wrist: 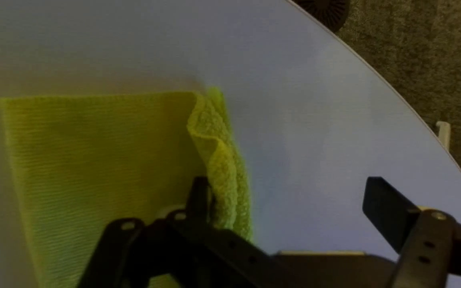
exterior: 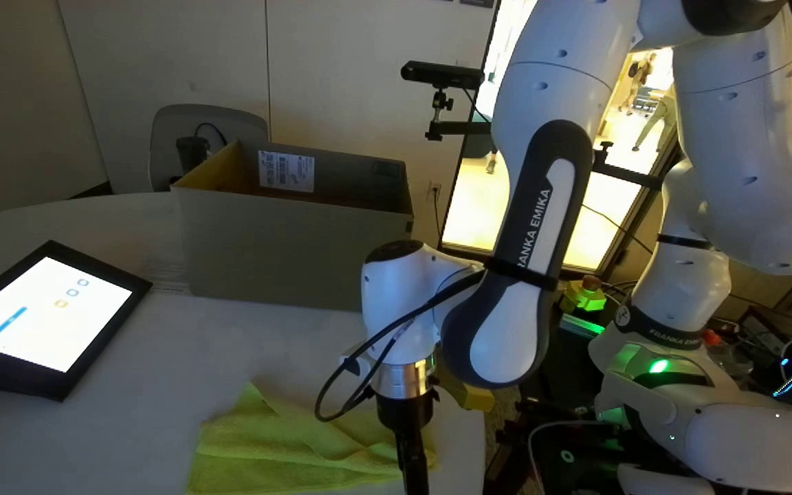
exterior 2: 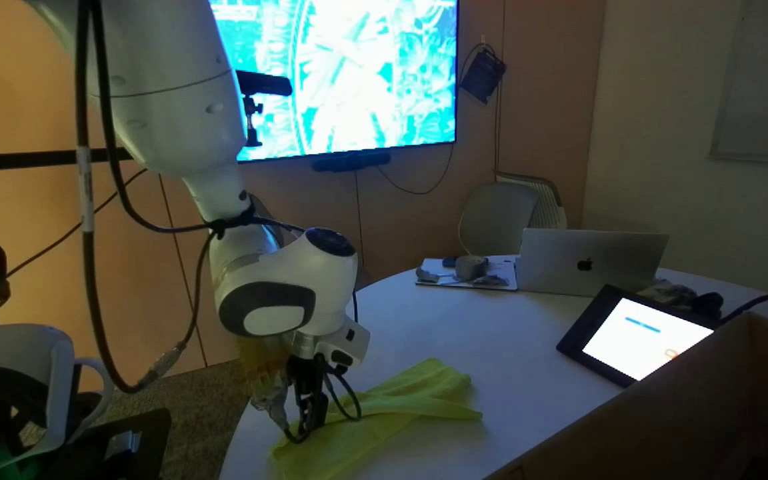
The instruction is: Put the marker on the towel, then fold the towel, and then put the towel in the box
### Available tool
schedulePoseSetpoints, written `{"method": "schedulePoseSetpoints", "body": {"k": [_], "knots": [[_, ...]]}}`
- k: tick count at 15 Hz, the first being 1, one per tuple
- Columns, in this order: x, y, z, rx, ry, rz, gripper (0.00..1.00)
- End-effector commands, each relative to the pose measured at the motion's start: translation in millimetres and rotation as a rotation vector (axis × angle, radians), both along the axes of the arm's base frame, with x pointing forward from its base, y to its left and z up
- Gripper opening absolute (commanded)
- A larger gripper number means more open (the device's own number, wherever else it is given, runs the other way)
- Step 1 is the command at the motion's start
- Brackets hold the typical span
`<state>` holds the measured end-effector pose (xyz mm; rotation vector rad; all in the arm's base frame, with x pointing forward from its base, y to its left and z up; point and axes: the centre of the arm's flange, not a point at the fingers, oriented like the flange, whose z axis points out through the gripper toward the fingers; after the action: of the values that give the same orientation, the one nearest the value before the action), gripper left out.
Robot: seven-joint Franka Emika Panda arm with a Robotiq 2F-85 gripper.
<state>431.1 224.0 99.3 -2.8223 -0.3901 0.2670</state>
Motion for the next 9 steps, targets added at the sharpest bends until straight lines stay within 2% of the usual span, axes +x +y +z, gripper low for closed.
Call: {"method": "schedulePoseSetpoints", "body": {"k": [1,9], "knots": [[-14,-11,36,-0.031,0.009,-0.025,1.00],[-26,-36,32,-0.079,-0.027,-0.089,1.00]]}}
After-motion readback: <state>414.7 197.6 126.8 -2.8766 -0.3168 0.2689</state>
